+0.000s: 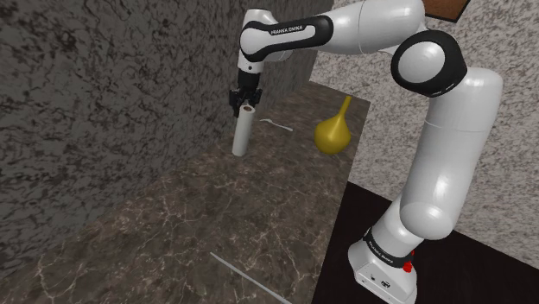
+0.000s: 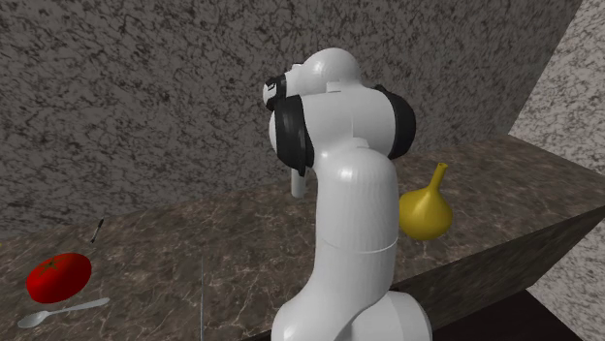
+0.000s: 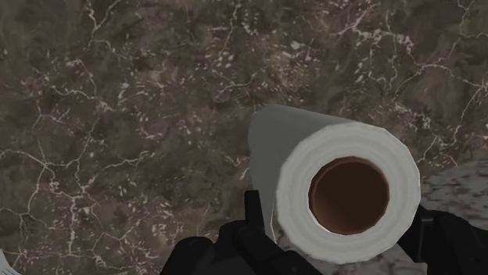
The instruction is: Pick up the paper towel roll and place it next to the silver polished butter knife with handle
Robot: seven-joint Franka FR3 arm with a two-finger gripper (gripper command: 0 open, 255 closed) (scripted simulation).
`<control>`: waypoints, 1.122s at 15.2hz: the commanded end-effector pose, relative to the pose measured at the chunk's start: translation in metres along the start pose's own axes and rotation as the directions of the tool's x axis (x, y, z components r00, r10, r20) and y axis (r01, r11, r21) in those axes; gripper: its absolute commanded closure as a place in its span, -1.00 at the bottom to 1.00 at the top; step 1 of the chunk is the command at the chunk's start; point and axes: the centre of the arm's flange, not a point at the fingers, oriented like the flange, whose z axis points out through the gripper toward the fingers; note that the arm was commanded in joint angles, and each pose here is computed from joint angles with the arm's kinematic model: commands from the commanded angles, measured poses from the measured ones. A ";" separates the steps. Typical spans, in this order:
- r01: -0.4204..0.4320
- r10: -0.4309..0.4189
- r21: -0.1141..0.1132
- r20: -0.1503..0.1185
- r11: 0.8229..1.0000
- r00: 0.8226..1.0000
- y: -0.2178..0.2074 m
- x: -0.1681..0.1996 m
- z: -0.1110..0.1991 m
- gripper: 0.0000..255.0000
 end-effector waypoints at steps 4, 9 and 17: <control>0.000 0.000 0.000 0.000 1.000 1.000 -0.002 -0.001 -0.027 1.00; 0.000 0.000 0.000 0.000 1.000 1.000 -0.003 -0.002 -0.053 1.00; 0.000 0.000 0.000 0.000 1.000 1.000 -0.043 -0.054 -0.078 1.00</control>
